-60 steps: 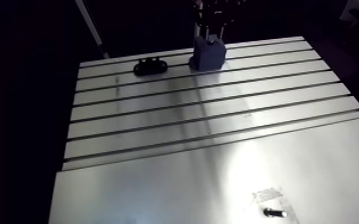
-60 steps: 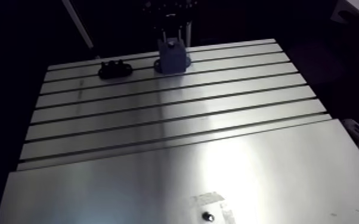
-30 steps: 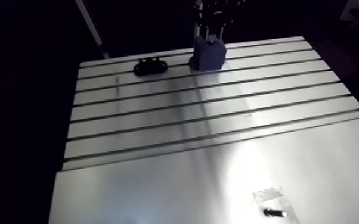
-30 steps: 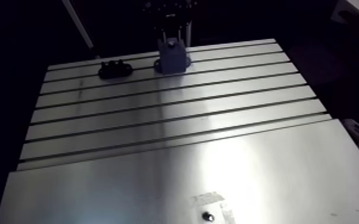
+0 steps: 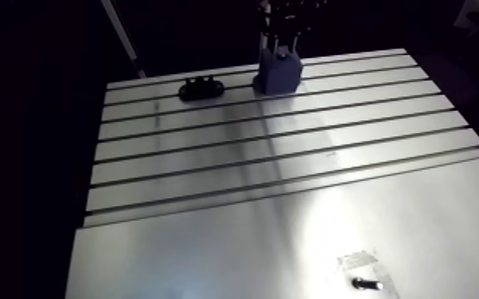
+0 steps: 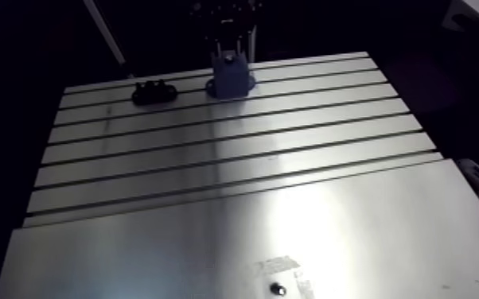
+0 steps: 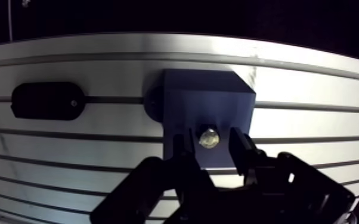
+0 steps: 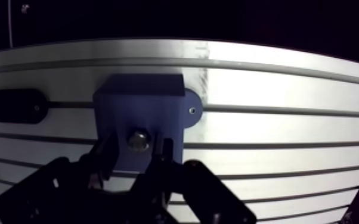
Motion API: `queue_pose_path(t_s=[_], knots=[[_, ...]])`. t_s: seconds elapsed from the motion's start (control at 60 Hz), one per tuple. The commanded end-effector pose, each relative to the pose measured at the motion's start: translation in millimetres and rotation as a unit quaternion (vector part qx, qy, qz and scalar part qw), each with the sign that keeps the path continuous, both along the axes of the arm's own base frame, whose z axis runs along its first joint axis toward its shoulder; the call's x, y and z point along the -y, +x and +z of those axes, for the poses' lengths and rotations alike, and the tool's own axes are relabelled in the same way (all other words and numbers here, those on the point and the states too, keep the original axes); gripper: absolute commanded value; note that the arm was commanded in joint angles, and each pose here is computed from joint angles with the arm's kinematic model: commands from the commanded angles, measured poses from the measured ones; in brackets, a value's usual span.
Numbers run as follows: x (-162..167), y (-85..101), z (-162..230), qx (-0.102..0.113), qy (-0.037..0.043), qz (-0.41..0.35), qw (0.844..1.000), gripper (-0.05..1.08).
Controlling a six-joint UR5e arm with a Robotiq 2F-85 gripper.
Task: Pick up the M10 bolt and insert it into the hex recess until seated.
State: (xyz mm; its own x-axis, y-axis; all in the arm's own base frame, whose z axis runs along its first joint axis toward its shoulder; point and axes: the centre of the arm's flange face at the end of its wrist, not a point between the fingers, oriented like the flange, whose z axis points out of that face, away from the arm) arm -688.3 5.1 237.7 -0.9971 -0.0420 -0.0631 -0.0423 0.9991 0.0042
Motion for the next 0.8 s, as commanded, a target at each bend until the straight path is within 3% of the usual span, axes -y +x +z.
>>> queue_pose_path(t_s=[0.017,0.8], knots=[[-1.0,-0.1,0.1,-0.001,0.0001,0.0,1.0,0.56],[-0.1,-0.7,-0.2,-0.001,-0.0001,0.003,1.0,0.59]])
